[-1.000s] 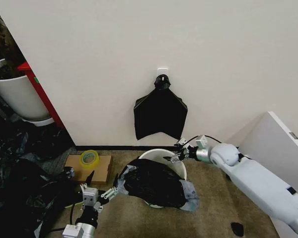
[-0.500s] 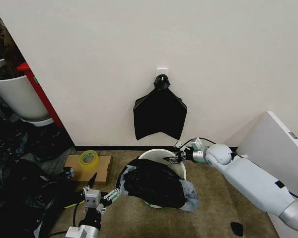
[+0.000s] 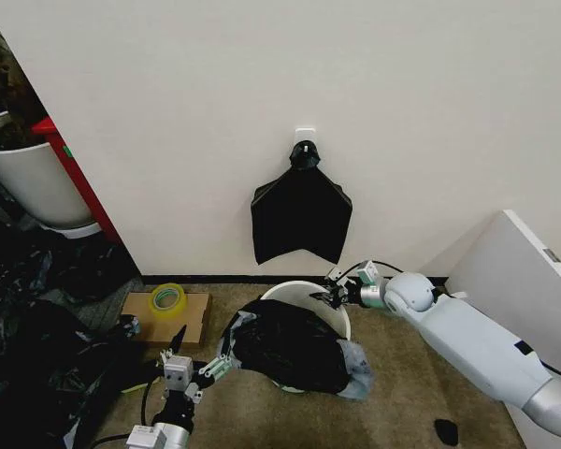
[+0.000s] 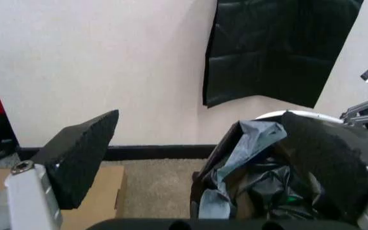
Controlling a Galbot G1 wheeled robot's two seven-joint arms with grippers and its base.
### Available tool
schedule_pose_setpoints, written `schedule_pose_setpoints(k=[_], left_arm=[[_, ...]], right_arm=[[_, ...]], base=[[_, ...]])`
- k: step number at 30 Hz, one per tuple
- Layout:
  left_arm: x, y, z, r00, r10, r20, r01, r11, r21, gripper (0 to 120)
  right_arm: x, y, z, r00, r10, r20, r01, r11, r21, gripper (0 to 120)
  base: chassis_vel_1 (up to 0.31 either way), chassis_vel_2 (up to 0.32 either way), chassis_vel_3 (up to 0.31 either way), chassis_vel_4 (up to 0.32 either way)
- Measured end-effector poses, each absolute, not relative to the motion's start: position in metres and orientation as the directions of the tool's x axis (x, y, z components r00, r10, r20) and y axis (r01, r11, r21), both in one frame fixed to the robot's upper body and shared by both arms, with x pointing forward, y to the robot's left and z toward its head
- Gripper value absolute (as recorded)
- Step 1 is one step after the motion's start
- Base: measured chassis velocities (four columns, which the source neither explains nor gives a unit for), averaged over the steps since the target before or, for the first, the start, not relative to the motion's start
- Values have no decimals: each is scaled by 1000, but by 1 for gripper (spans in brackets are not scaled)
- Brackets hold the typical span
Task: Place the garbage bag over the trash bin.
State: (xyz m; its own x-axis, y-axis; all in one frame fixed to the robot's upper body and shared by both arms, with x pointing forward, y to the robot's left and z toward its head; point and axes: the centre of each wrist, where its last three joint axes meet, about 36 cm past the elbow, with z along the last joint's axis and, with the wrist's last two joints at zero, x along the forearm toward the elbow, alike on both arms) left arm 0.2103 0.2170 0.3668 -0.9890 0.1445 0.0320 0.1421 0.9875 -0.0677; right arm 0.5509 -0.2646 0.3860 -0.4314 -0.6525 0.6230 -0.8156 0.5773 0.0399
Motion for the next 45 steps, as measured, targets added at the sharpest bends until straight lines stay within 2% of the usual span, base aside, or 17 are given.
schedule_pose_setpoints(k=[5, 9, 12, 18, 26, 29, 31, 40, 43, 45], left_arm=[[210, 218, 370, -990, 139, 39, 135, 988, -78, 100], [213, 219, 373, -990, 132, 39, 128, 988, -83, 100], [220, 222, 375, -992, 121, 41, 118, 990, -80, 100], [227, 223, 379, -992, 117, 47, 113, 990, -91, 100], [237, 229, 391, -993, 111, 37, 106, 989, -104, 100], [237, 231, 392, -993, 111, 36, 107, 989, -102, 100], [237, 233, 394, -993, 115, 35, 111, 989, -98, 100], [238, 235, 398, -992, 126, 31, 123, 988, -93, 100], [236, 234, 398, -991, 126, 34, 123, 988, -95, 100], [235, 234, 398, -991, 126, 35, 122, 988, -96, 100]], right_arm=[[546, -271, 388, -436, -646, 627, -806, 591, 49, 2], [540, -275, 395, -464, -632, 621, -761, 643, 85, 1], [529, -273, 411, -518, -590, 619, -666, 733, 140, 1], [511, -276, 422, -556, -566, 609, -599, 781, 179, 1], [458, -282, 426, -633, -469, 616, -417, 877, 239, 1], [450, -281, 426, -652, -454, 608, -384, 888, 252, 1], [435, -278, 430, -694, -424, 582, -322, 906, 275, 1], [412, -262, 437, -737, -348, 579, -193, 930, 313, 1], [397, -242, 435, -778, -253, 574, -77, 947, 313, 1], [392, -235, 432, -792, -228, 567, -51, 949, 311, 1]], base=[[0, 0, 0, 0], [0, 0, 0, 0], [0, 0, 0, 0], [0, 0, 0, 0], [0, 0, 0, 0], [0, 0, 0, 0], [0, 0, 0, 0], [0, 0, 0, 0], [0, 0, 0, 0], [0, 0, 0, 0]])
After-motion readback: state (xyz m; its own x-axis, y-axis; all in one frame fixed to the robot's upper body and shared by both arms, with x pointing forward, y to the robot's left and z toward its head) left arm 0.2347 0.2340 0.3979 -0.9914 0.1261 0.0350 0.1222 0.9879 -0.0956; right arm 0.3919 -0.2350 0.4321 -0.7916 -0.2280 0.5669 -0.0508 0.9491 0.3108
